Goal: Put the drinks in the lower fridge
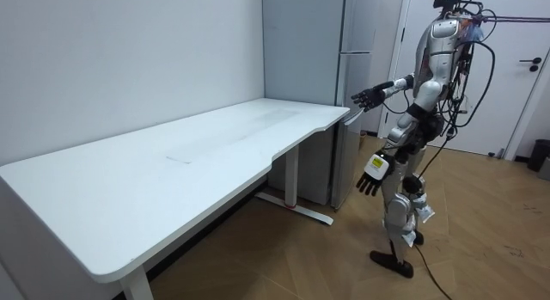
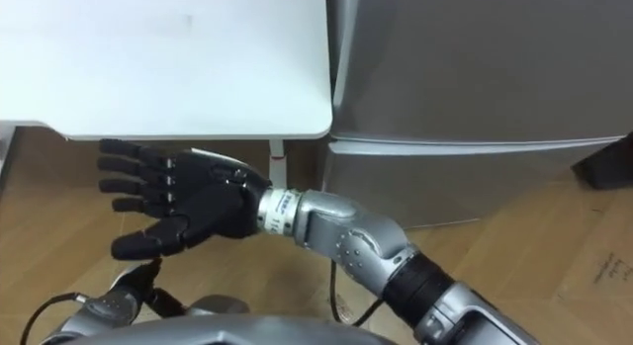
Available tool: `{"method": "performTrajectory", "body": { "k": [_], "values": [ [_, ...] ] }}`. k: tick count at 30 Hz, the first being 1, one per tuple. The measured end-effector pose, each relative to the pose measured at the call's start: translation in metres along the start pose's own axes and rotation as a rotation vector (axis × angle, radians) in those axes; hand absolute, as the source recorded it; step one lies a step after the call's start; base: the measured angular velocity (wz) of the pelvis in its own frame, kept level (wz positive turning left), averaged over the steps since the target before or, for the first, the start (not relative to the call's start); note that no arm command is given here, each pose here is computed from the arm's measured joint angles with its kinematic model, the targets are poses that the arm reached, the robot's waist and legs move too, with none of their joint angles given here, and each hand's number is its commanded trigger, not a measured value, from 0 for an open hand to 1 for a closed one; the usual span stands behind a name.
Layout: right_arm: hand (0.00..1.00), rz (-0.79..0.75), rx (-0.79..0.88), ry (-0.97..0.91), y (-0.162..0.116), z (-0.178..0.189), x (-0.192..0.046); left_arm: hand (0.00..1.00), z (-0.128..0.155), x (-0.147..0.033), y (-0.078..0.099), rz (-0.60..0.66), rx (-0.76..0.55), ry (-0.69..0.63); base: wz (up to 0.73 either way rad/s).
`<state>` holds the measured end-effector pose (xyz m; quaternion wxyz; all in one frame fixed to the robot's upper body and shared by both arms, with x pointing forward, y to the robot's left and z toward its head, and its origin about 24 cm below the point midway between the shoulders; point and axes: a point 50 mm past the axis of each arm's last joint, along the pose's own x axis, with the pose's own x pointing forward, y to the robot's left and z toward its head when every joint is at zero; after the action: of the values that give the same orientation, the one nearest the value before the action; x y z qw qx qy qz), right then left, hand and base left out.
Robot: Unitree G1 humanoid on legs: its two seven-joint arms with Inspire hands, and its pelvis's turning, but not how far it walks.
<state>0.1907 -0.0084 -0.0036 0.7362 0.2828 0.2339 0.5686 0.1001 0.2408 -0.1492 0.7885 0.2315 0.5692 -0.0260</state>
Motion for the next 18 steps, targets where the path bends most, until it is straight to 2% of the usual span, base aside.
{"method": "performTrajectory", "body": {
  "k": [3,6,8,9,11,12,14,18],
  "values": [
    [0.00,-0.048,-0.043,0.066,-0.011,-0.004,-0.015,0.00,-0.004,-0.001,-0.001,-0.001,-0.053,0.015,0.02],
    [0.00,-0.176,-0.101,0.199,-0.034,-0.020,-0.040,0.00,-0.012,-0.002,0.000,0.000,-0.085,0.034,0.14],
    [0.00,-0.351,-0.105,0.325,-0.057,-0.043,-0.076,0.00,-0.018,-0.002,-0.001,0.000,-0.131,0.060,0.30],
    [0.00,-0.399,-0.103,0.361,-0.063,-0.049,-0.086,0.00,-0.020,-0.003,-0.002,-0.001,-0.147,0.066,0.24],
    [0.00,-0.591,-0.069,0.499,-0.080,-0.073,-0.132,0.00,-0.027,-0.003,-0.004,-0.005,-0.167,0.097,0.29],
    [0.00,-0.626,-0.069,0.536,-0.082,-0.078,-0.140,0.00,-0.029,-0.003,-0.004,-0.007,-0.173,0.101,0.19],
    [0.00,-0.760,-0.065,0.669,-0.088,-0.091,-0.178,0.00,-0.038,-0.004,-0.007,-0.014,-0.207,0.132,0.11],
    [0.00,-0.879,0.024,0.759,-0.084,-0.118,-0.209,0.00,-0.044,-0.005,-0.005,-0.011,-0.220,0.152,0.40]
  ]
}}
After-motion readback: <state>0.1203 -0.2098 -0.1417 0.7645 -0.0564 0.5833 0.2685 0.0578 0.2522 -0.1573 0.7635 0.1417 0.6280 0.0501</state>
